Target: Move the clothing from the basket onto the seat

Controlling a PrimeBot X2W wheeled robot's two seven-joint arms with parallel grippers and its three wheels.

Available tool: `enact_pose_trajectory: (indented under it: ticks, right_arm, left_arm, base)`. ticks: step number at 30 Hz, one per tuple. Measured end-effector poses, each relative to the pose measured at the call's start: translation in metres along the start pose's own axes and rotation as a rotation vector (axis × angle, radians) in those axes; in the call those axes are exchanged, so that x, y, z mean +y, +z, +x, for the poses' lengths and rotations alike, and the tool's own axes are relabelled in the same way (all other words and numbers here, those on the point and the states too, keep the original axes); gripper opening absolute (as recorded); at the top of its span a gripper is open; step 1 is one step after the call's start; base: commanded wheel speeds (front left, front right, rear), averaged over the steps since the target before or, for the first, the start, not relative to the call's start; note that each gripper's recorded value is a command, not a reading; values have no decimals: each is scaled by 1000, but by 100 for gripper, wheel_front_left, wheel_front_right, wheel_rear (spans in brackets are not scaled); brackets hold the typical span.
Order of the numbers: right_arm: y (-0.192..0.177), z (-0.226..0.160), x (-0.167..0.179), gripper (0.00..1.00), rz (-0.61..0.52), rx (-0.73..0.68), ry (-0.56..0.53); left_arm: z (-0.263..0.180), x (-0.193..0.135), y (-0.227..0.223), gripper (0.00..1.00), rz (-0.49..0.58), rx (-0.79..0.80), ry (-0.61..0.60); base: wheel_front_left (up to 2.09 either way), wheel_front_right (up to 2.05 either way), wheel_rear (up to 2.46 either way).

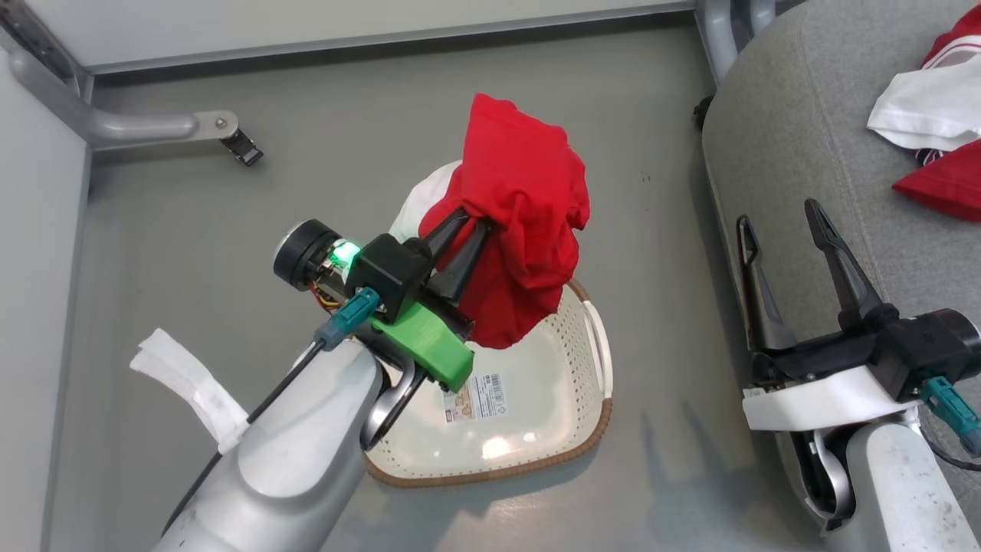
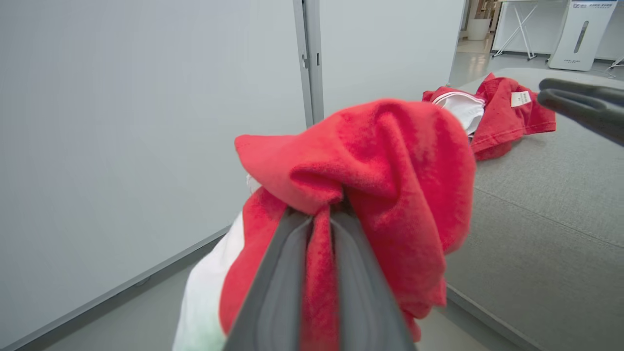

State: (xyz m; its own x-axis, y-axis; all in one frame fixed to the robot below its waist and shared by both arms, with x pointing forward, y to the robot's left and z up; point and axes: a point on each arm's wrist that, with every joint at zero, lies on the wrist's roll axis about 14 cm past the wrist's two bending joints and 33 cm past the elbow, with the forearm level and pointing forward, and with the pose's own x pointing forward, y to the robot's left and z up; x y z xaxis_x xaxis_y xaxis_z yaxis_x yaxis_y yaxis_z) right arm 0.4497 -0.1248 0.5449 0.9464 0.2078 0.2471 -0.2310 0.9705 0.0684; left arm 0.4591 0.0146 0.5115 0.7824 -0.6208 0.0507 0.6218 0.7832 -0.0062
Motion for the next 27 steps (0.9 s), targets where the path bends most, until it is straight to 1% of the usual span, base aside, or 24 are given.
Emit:
enact_pose_trajectory:
  ticks: [5, 13, 18, 23, 27]
  right_arm:
    - [10, -4, 3, 100, 15, -20, 3]
    - [23, -15, 4, 100, 25, -38, -6]
    - [29, -22, 2, 100, 25, -45, -15]
    - [33, -23, 2, 100, 25, -56, -15]
    - [36, -21, 12, 100, 29, -69, 15]
  left_arm:
    - [-1, -10, 36, 0, 8, -106, -7]
    - [-2, -30, 69, 0, 19, -189, -43]
    - [-1, -43, 80, 0, 24, -215, -74]
    - [0, -47, 84, 0, 29, -221, -88]
    - [2, -46, 80, 0, 30, -210, -91]
  base:
    - [0, 0, 0]
    - [0, 0, 0]
    - [0, 0, 0]
    - [0, 0, 0]
    - [0, 0, 0]
